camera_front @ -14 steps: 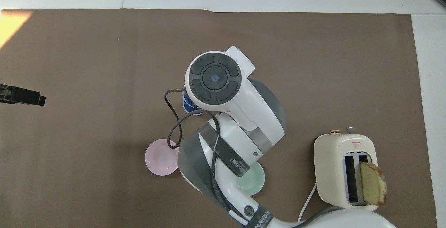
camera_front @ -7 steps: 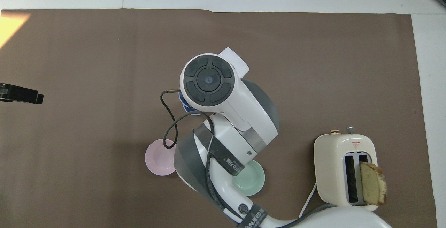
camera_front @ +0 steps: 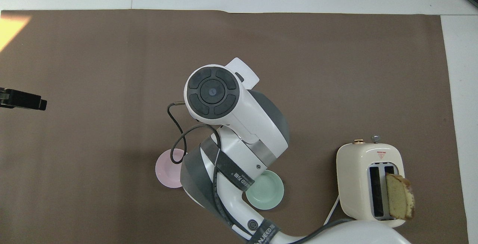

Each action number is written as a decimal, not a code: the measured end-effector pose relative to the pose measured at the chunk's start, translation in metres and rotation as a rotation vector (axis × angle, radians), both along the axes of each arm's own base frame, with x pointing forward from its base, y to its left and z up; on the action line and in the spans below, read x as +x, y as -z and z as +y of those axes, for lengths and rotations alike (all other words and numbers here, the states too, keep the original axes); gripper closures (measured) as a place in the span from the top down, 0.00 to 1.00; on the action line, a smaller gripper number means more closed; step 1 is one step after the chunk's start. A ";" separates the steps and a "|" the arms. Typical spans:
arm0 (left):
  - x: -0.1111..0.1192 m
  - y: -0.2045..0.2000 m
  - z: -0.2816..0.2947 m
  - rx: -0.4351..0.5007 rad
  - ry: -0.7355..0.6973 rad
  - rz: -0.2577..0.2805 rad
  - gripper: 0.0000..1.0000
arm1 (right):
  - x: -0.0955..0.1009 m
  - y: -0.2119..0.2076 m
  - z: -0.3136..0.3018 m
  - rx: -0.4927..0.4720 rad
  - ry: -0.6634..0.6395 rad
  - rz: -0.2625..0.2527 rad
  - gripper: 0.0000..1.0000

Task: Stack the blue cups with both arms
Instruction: 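Lower the held cup into the center cup and open the right gripper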

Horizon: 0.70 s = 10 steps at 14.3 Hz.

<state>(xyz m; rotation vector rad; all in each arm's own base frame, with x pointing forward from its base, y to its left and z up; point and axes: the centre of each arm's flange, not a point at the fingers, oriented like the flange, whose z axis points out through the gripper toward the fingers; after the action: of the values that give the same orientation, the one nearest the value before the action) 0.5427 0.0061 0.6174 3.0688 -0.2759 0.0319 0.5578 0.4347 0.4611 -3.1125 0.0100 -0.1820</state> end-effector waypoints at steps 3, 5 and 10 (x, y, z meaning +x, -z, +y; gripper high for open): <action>0.000 0.000 0.000 0.000 0.000 0.000 1.00 | 0.000 0.011 0.001 0.000 -0.002 0.003 0.04; 0.000 0.000 0.000 0.000 0.000 0.000 1.00 | 0.000 0.022 0.001 -0.007 -0.003 0.014 0.04; 0.000 0.000 0.000 0.000 0.000 0.000 1.00 | 0.000 0.028 0.001 -0.011 0.007 0.021 0.52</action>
<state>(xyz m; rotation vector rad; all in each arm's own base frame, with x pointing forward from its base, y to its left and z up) 0.5427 0.0061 0.6175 3.0688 -0.2760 0.0321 0.5574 0.4359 0.4333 -3.1258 0.0204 -0.1494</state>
